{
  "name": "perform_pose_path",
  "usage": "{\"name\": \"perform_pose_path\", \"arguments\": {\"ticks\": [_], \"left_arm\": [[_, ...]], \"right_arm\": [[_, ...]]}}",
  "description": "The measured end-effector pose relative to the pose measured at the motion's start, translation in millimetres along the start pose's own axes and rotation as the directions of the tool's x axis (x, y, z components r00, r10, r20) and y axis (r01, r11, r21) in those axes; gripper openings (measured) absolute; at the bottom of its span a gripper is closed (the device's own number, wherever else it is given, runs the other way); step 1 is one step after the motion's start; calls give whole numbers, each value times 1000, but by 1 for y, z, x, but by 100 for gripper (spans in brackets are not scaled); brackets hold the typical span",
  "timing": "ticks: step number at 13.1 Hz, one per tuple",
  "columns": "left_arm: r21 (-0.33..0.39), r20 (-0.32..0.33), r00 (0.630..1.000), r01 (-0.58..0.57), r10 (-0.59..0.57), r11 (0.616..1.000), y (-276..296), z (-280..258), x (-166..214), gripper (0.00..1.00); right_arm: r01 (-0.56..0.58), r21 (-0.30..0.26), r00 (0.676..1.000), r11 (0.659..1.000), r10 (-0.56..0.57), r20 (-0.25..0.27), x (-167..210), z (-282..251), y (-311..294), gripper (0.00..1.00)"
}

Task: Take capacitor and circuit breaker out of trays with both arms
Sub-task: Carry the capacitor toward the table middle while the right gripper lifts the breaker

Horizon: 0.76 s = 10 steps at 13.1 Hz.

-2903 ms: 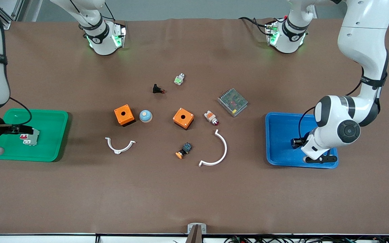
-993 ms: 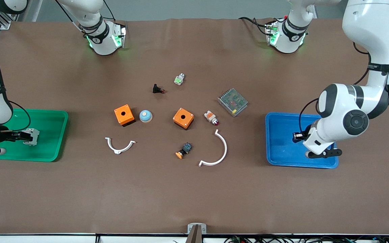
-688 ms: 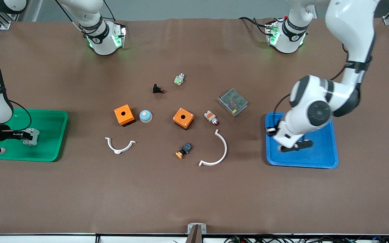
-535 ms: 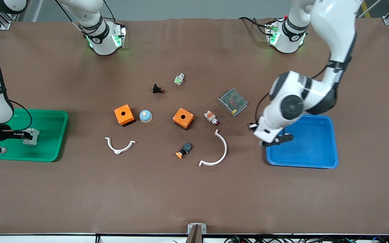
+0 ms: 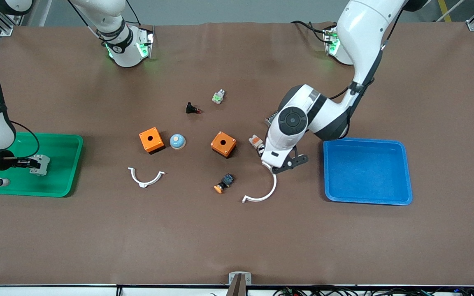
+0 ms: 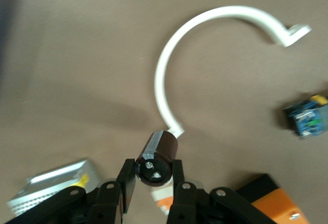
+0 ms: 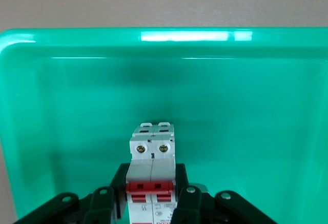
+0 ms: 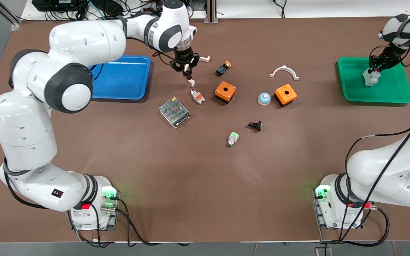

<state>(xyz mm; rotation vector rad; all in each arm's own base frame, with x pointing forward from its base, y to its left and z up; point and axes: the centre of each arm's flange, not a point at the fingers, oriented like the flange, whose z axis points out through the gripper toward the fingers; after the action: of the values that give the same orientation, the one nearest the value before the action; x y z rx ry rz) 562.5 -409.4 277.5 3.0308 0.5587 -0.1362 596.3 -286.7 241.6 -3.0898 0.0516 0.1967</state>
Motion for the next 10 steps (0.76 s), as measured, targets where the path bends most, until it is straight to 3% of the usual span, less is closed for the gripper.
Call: {"name": "perform_pose_path", "arguments": {"ticks": [2,5,7,10], "left_arm": [[-52,-56,998,-19,17,998,14,13,12,33],[-31,-119,990,-84,80,996,22,48,18,33],[-42,-127,988,-90,84,995,28,58,21,33],[-92,-155,984,-98,83,991,35,60,23,33]], "right_arm": [[8,1,1000,1000,-8,15,11,-41,-25,41],[21,-14,1000,1000,-21,12,36,-105,-90,41],[29,-30,1000,999,-29,-8,51,-121,-146,41],[76,-42,997,996,-75,22,56,-126,-238,41]]}}
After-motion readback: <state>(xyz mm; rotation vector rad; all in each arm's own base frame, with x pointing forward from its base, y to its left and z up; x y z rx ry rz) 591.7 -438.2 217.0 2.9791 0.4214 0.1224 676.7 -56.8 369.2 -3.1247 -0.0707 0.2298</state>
